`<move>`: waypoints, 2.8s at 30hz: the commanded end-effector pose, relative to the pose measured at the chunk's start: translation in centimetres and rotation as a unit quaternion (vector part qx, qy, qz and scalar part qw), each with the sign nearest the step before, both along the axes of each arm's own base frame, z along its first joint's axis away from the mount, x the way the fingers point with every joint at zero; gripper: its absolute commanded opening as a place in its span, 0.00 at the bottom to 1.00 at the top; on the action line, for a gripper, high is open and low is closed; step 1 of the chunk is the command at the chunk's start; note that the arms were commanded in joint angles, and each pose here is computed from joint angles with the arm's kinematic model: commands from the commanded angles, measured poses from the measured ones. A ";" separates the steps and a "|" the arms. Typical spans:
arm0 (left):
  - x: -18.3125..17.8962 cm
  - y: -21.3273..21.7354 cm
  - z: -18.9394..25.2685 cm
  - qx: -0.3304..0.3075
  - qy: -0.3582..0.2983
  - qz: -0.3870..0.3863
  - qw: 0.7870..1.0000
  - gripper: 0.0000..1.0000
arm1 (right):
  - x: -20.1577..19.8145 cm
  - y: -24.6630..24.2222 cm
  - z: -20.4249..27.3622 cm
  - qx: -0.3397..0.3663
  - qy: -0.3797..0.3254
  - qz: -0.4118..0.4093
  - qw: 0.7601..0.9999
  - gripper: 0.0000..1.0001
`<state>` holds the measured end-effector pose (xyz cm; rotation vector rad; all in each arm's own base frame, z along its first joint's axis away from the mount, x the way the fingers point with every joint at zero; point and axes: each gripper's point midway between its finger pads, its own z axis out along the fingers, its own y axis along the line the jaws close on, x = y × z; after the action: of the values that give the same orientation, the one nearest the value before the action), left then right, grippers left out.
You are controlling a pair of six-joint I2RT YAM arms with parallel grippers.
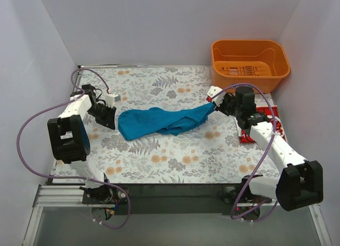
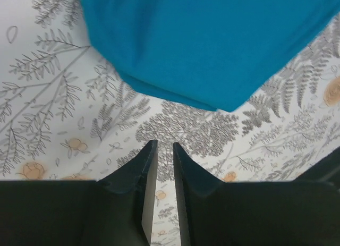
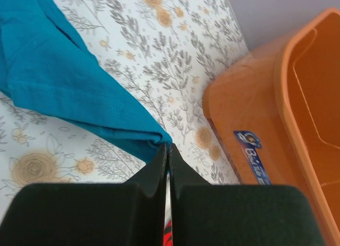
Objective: Fold and stack the t-shirts
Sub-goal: Flatten the tshirt out
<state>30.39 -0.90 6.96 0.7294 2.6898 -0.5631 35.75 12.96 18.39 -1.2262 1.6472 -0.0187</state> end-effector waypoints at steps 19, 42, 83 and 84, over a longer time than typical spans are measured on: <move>3.6 -3.4 -4.9 0.034 0.024 0.090 0.995 0.38 | 2.2 -0.8 2.9 0.009 -0.032 -0.019 0.999 0.01; 1.4 3.7 -2.1 0.198 0.068 0.041 0.977 0.18 | 2.7 -1.6 3.8 0.002 -0.049 0.000 0.999 0.01; -5.1 -2.8 -4.9 0.107 -0.093 -0.224 0.964 0.37 | 1.5 -0.4 3.2 0.013 -0.014 0.027 0.999 0.01; -5.4 -2.6 -5.3 0.114 -0.088 -0.226 0.963 0.37 | 1.6 -0.5 3.2 0.012 -0.014 0.026 0.999 0.01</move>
<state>24.44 -4.18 2.35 1.3707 2.4716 -0.3563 36.66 12.17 19.04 -1.2648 1.6414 0.0324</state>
